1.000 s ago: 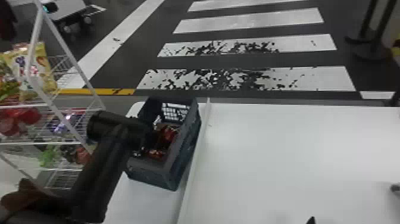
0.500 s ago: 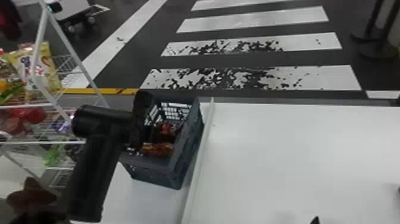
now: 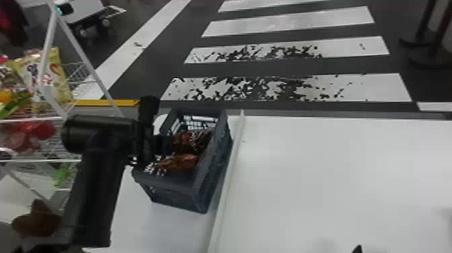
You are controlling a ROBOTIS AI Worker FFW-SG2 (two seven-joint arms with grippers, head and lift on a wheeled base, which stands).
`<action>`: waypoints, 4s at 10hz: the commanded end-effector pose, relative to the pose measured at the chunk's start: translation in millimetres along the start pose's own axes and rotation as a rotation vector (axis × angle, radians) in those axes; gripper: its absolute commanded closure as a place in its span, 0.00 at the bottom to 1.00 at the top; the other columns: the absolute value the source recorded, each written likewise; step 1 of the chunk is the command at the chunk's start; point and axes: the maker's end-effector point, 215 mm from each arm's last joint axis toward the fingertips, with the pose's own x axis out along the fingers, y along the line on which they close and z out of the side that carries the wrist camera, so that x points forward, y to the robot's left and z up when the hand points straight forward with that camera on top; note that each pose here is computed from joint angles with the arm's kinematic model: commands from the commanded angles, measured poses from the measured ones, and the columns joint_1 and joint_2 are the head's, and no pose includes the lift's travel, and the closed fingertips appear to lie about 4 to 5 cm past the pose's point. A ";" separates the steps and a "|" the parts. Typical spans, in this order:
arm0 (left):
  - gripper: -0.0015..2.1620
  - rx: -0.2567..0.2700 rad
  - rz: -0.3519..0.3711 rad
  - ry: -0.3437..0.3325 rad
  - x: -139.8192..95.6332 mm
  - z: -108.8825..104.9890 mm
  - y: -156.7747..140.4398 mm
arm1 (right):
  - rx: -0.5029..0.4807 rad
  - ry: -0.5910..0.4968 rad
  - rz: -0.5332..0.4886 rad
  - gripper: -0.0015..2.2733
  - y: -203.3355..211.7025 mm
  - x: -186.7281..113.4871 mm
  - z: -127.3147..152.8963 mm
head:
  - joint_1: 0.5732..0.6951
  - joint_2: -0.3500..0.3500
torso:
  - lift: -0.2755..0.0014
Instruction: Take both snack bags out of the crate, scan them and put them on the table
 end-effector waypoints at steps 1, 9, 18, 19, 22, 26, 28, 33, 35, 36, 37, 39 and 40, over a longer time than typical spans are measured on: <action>0.99 -0.046 -0.032 -0.022 -11.5 6.6 -0.1 | -0.003 0.011 0.000 0.03 0.4 1.5 -3.2 | 1.00 0.92 | 0.66; 0.99 -0.210 -0.184 -0.139 -72.8 9.8 -4.8 | -0.001 0.023 0.003 0.03 4.2 2.3 -6.8 | 1.00 0.96 | 0.66; 0.99 -0.014 -0.256 -0.256 -128.8 37.8 -153.6 | 0.010 0.013 -0.003 0.03 4.7 1.5 -0.5 | 1.00 0.80 | 0.66; 0.99 0.012 -0.278 -0.259 -126.8 38.7 -177.5 | 0.015 0.000 -0.009 0.03 3.2 1.2 5.0 | 1.00 0.78 | 0.66; 0.99 0.068 -0.335 -0.214 -105.3 23.4 -245.3 | 0.044 -0.126 -0.070 0.03 -15.7 -6.8 47.8 | 1.00 0.61 | 0.66; 0.99 0.161 -0.264 -0.112 -67.4 -17.8 -295.7 | 0.123 -0.346 -0.145 0.03 -38.3 -34.4 107.8 | 1.00 0.41 | 0.66; 0.99 0.212 -0.198 -0.015 -37.8 -56.9 -306.8 | 0.134 -0.359 -0.153 0.03 -40.2 -37.2 110.8 | 1.00 0.36 | 0.66; 0.99 0.377 -0.012 0.101 26.0 -142.9 -341.5 | 0.139 -0.352 -0.153 0.03 -40.9 -37.6 107.1 | 1.00 0.28 | 0.66; 0.99 0.418 0.002 -0.045 39.1 -127.3 -379.9 | 0.140 -0.354 -0.153 0.03 -41.0 -38.3 107.3 | 1.00 0.23 | 0.66; 0.99 0.406 0.005 -0.095 43.6 -119.3 -389.0 | 0.139 -0.355 -0.152 0.03 -41.2 -39.1 107.3 | 1.00 0.18 | 0.66; 0.99 0.411 0.016 -0.123 47.1 -116.8 -395.0 | 0.137 -0.352 -0.153 0.03 -42.1 -39.9 105.9 | 1.00 0.14 | 0.66; 0.99 0.403 0.021 -0.121 50.9 -125.3 -402.3 | 0.136 -0.354 -0.155 0.03 -43.7 -40.4 106.0 | 1.00 0.11 | 0.66; 0.99 0.398 0.020 -0.116 54.1 -132.3 -404.3 | 0.138 -0.352 -0.155 0.03 -43.3 -39.9 105.1 | 1.00 0.09 | 0.66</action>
